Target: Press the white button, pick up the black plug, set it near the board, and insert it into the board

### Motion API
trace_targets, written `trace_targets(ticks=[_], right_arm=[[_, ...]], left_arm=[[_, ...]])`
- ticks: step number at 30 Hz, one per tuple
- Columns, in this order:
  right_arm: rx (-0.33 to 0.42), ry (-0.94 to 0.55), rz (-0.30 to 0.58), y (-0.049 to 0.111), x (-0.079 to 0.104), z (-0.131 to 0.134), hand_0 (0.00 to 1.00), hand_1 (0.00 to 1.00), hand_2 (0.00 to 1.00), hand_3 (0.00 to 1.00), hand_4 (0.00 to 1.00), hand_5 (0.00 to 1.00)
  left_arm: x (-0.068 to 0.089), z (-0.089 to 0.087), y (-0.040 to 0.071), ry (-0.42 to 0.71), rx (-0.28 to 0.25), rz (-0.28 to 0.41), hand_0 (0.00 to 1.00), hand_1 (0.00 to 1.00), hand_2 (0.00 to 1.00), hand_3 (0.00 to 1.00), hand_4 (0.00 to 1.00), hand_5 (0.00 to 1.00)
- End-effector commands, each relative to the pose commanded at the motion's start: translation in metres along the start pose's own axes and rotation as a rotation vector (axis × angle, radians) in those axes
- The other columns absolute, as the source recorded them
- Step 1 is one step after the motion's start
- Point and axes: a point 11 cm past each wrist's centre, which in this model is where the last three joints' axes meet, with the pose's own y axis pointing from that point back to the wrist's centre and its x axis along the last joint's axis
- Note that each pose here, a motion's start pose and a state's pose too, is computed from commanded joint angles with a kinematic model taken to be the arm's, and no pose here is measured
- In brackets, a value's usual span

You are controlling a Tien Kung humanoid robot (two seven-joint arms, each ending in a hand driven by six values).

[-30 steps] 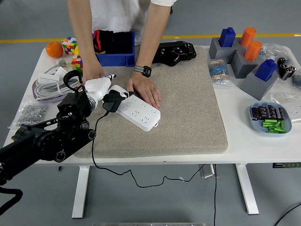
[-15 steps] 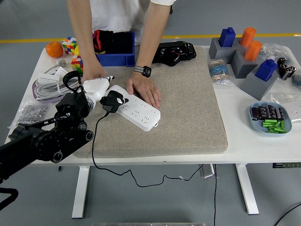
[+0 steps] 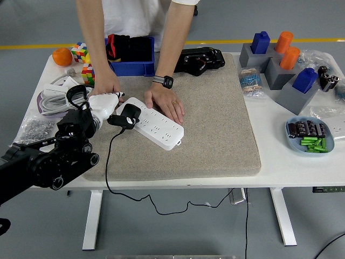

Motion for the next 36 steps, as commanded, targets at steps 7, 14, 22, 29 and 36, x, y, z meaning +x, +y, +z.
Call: trace_targets(ticks=[7, 14, 22, 29, 36], right_arm=[[-0.003, 0.005, -0.001, 0.0, 0.0, 0.001, 0.575, 0.535, 0.547, 0.509, 0.643, 0.38], [-0.004, 0.008, 0.0, 0.0, 0.0, 0.002, 0.576, 0.533, 0.547, 0.509, 0.643, 0.38], [-0.003, 0.009, -0.001, 0.0, 0.0, 0.002, 0.577, 0.535, 0.547, 0.509, 0.642, 0.38], [-0.006, 0.007, 0.0, 0.0, 0.0, 0.004, 0.577, 0.535, 0.547, 0.508, 0.642, 0.38], [-0.006, 0.003, -0.002, 0.0, -0.001, 0.004, 0.577, 0.535, 0.547, 0.508, 0.642, 0.38]], left_arm=[[-0.004, -0.005, 0.002, -0.006, 0.003, -0.003, 0.852, 0.916, 0.926, 0.935, 0.891, 0.674], [-0.007, -0.007, 0.003, -0.008, 0.003, -0.006, 0.819, 0.894, 0.919, 0.928, 0.887, 0.659], [0.001, -0.003, 0.006, 0.026, -0.024, 0.02, 0.811, 0.89, 0.917, 0.929, 0.889, 0.655], [0.02, 0.012, 0.011, 0.084, -0.097, 0.082, 0.81, 0.89, 0.917, 0.931, 0.888, 0.651], [0.02, 0.015, 0.03, 0.11, -0.164, 0.106, 0.829, 0.902, 0.928, 0.95, 0.892, 0.666]])
